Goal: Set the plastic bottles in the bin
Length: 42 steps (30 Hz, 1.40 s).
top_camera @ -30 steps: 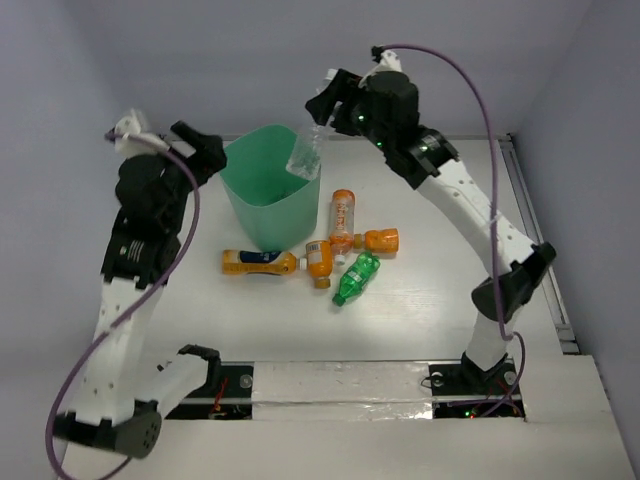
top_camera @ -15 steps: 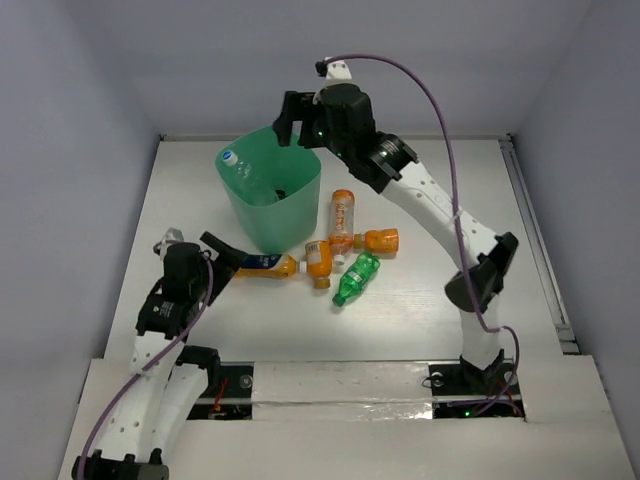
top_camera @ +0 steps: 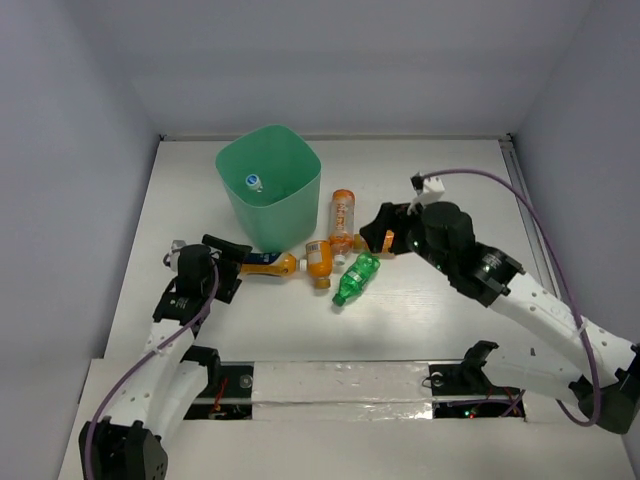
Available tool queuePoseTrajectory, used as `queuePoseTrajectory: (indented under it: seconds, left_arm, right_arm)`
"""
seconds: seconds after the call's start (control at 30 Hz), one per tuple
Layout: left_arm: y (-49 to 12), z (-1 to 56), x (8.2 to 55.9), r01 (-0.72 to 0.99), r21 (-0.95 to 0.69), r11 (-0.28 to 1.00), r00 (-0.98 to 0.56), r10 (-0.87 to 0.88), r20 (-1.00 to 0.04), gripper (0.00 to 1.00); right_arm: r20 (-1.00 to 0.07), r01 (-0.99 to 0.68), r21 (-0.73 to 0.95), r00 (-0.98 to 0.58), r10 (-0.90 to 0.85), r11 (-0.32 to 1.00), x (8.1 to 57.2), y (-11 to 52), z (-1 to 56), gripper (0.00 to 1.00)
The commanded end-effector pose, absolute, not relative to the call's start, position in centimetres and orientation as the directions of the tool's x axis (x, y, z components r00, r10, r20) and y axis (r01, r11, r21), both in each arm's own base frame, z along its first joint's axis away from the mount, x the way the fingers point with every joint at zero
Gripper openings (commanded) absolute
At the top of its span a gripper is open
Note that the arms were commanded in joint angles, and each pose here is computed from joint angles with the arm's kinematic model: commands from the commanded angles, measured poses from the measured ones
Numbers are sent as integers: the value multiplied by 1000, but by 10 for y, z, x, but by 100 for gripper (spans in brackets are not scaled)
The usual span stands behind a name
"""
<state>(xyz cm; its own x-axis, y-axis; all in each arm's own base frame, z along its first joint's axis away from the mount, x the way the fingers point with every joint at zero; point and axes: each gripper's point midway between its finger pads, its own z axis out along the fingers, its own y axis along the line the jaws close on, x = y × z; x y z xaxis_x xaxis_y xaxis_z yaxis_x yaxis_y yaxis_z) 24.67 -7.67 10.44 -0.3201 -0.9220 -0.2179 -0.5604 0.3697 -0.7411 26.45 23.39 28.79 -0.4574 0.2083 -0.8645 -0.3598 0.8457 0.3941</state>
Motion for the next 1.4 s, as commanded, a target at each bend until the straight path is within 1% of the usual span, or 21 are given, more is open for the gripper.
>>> queuePoseTrajectory:
  seconds: [0.0,0.03,0.07,0.1,0.17,0.37,0.5,0.57,0.67,0.7,0.77,0.8,0.87,1.0,1.07,1.13,1.17,1.27,1.3,1.33,1.37]
  left_arm:
    - [-74,94,262,-578,-760,297,-250,-951,-182,98]
    - [-74,89,263,-588,-753,296,-250,-952,-178,98]
    - [-73,87,266,-589,-751,297,-246,-952,-183,98]
    - [-72,81,266,-607,-734,304,-252,-950,-186,98]
    - [-65,81,273,-616,-720,319,-229,-948,-223,98]
    - [-58,75,284,-644,-695,320,-200,-947,-251,97]
    - [-52,51,286,-691,-649,319,-186,-945,-267,94]
    - [-53,40,289,-703,-629,333,-202,-941,-273,92]
    - [-52,36,289,-705,-614,354,-218,-933,-287,84]
    - [-52,36,288,-702,-615,359,-220,-931,-292,78]
    - [-50,37,286,-694,-610,383,-234,-921,-312,70]
    - [-49,40,283,-690,-609,392,-239,-917,-320,66]
    - [-48,37,273,-697,-584,416,-266,-907,-328,65]
    - [-52,49,256,-650,-597,470,-321,-882,-344,59]
    - [-57,50,243,-638,-598,485,-358,-874,-328,57]
    - [-66,64,236,-578,-634,513,-394,-856,-334,53]
    - [-70,67,229,-569,-627,532,-421,-843,-333,53]
    - [-78,104,226,-458,-680,572,-454,-809,-375,52]
    - [-88,120,224,-383,-717,582,-485,-788,-380,48]
    - [-94,132,223,-334,-731,595,-506,-768,-393,48]
    - [-99,157,226,-260,-749,609,-510,-745,-429,48]
  right_arm:
    - [-813,-301,440,-533,233,846,250,225,244,86]
    - [-802,-291,464,-538,258,837,246,223,242,91]
    - [-796,-285,469,-546,261,836,243,222,237,91]
    - [-789,-278,471,-557,259,837,241,220,230,91]
    - [-781,-272,485,-561,272,831,238,219,229,91]
    - [-762,-271,489,-596,255,829,230,218,218,92]
    - [-705,-195,475,-667,239,858,225,215,182,93]
    - [-666,-142,465,-707,239,874,223,213,163,95]
    - [-636,-97,459,-730,250,883,229,218,147,100]
    - [-632,-87,460,-732,256,884,231,221,145,100]
    - [-603,-49,429,-759,246,902,238,226,128,100]
    - [-600,-39,426,-760,249,904,244,231,129,100]
    - [-578,-7,398,-779,245,917,252,238,112,100]
    - [-576,56,399,-761,297,915,277,237,103,100]
    - [-577,75,394,-755,310,916,286,237,98,100]
    - [-564,105,378,-762,319,920,292,235,83,100]
    - [-559,124,373,-761,329,920,295,231,76,100]
    - [-531,159,380,-769,356,911,296,231,61,99]
    - [-525,176,375,-769,365,910,296,226,55,98]
    - [-522,179,379,-769,369,908,296,227,51,90]
    - [-515,184,372,-774,368,910,294,226,49,85]
